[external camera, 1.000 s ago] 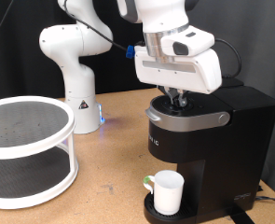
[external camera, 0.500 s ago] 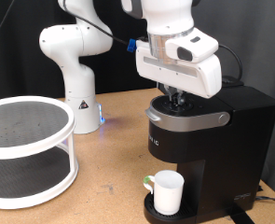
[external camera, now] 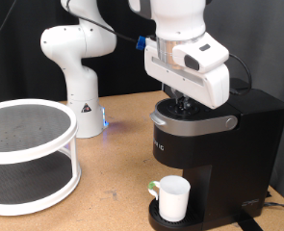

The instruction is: Make a cup of coffee with the keurig machine

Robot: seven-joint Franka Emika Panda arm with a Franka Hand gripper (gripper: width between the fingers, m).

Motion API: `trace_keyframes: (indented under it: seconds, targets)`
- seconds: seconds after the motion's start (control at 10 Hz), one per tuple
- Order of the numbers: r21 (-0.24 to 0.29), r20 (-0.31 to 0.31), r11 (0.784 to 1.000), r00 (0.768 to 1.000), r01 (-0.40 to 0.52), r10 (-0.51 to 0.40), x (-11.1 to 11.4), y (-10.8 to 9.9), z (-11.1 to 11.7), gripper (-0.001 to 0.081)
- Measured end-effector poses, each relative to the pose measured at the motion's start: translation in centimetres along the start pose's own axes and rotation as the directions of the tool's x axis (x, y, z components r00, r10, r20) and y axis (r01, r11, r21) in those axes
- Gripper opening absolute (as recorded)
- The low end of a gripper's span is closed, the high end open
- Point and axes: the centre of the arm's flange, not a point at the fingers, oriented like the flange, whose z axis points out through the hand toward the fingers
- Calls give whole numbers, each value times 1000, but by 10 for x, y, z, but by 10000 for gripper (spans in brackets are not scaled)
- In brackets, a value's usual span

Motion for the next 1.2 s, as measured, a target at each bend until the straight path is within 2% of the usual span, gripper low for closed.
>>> trace_keyframes:
  seconds: [0.2, 0.3, 0.6, 0.8, 1.0, 1.2]
  targets:
    - [54, 31, 998, 999, -24, 22, 4, 7, -1, 0]
    - [63, 36, 998, 999, -28, 26, 6, 11, 0, 0]
    - [60, 33, 998, 999, -14, 12, 10, 17, -1, 0]
    - [63, 21, 997, 999, 47, -49, 9, 16, -2, 0]
    - [36, -51, 989, 988, 145, -143, 10, 14, -7, 0]
    - [-8, -116, 979, 972, 206, -205, 6, 9, -29, 0]
